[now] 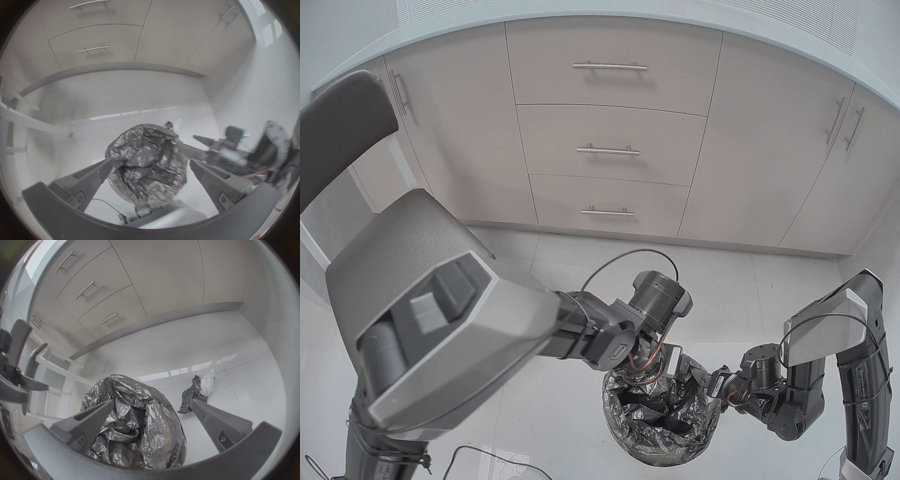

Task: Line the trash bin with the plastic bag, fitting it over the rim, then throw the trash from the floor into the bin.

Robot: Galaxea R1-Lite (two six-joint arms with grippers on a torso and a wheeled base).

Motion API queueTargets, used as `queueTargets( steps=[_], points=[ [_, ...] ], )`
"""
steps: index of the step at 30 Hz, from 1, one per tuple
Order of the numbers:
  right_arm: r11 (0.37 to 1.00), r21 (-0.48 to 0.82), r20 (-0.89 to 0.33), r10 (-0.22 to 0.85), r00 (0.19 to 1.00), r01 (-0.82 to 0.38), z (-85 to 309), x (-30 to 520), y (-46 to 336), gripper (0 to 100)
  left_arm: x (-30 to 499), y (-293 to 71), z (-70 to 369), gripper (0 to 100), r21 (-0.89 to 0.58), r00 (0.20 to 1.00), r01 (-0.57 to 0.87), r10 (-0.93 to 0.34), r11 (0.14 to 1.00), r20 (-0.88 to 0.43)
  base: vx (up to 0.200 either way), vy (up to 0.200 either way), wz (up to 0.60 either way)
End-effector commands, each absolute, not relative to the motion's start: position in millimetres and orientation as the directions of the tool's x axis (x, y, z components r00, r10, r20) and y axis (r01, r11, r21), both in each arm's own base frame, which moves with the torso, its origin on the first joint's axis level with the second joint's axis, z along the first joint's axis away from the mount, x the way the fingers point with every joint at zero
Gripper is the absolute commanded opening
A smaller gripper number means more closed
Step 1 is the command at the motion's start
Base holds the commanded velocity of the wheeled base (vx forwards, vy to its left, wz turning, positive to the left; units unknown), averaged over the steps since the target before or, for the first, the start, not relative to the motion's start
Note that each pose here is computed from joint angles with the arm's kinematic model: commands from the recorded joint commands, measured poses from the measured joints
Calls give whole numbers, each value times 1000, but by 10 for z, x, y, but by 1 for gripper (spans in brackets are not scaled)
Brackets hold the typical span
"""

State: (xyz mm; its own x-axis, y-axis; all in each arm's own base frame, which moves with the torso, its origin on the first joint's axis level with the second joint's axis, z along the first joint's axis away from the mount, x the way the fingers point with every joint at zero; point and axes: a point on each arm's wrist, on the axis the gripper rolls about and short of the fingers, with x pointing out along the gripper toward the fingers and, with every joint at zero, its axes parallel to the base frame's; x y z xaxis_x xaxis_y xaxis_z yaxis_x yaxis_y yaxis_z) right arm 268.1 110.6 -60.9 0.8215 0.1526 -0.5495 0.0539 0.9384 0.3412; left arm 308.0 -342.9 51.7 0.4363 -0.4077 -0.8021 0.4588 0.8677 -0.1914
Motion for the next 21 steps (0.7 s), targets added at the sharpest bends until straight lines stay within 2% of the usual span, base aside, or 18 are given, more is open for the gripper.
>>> queueTargets(
  steps=[1, 3, 6, 7, 9, 12, 13, 14, 15, 17, 18, 19, 21],
  points=[
    [935, 352, -543, 157, 825, 54, -555, 2641, 1083, 100, 2569, -2979, 1526, 100, -388, 390, 460, -574, 799, -720, 0, 0, 0],
    [930, 365, -533, 161, 831, 54, -517, 2644, 1085, 100, 2443, -2754, 1736, 100, -409, 403, 464, -598, 786, -693, 0, 0, 0],
    [922, 384, -497, 167, 852, 43, -414, 2684, 1088, 100, 2319, -2328, 2024, 100, -416, 470, 440, -599, 795, -648, 0, 0, 0],
    [922, 384, -497, 167, 852, 43, -414, 2684, 1088, 100, 2319, -2328, 2024, 100, -416, 470, 440, -599, 795, -648, 0, 0, 0],
    [914, 402, -425, 141, 894, 47, -261, 2836, 1002, 100, 2283, -1798, 2253, 100, -416, 569, 382, -565, 825, -598, 0, 0, 0],
    [921, 387, -361, 101, 927, 51, -169, 3019, 885, 100, 2201, -1395, 2377, 100, -399, 648, 331, -514, 855, -562, 0, 0, 0],
    [922, 384, -356, 97, 930, 50, -159, 3033, 874, 100, 2194, -1372, 2381, 100, -397, 653, 327, -509, 858, -561, 0, 0, 0],
    [942, 331, -313, 54, 948, 56, -117, 3210, 758, 100, 2084, -1075, 2456, 100, -366, 714, 298, -460, 882, -528, 0, 0, 0],
    [953, 294, -317, 27, 948, 71, -111, 3310, 701, 100, 2015, -929, 2480, 100, -347, 744, 280, -431, 895, -511, 0, 0, 0],
    [960, 259, -327, -16, 945, 106, -76, 3500, 598, 100, 1879, -701, 2490, 100, -312, 792, 241, -372, 919, -483, 0, 0, 0],
    [960, 259, -327, -16, 945, 106, -76, 3500, 598, 100, 1879, -701, 2490, 100, -312, 792, 241, -372, 919, -483, 0, 0, 0],
    [958, 254, -327, -48, 944, 137, -3, 3699, 506, 100, 1733, -517, 2492, 100, -288, 836, 201, -318, 936, -447, 0, 0, 0],
    [957, 253, -328, -51, 943, 140, 1, 3712, 502, 100, 1721, -502, 2492, 100, -285, 840, 197, -311, 938, -444, 0, 0, 0]
  ],
)
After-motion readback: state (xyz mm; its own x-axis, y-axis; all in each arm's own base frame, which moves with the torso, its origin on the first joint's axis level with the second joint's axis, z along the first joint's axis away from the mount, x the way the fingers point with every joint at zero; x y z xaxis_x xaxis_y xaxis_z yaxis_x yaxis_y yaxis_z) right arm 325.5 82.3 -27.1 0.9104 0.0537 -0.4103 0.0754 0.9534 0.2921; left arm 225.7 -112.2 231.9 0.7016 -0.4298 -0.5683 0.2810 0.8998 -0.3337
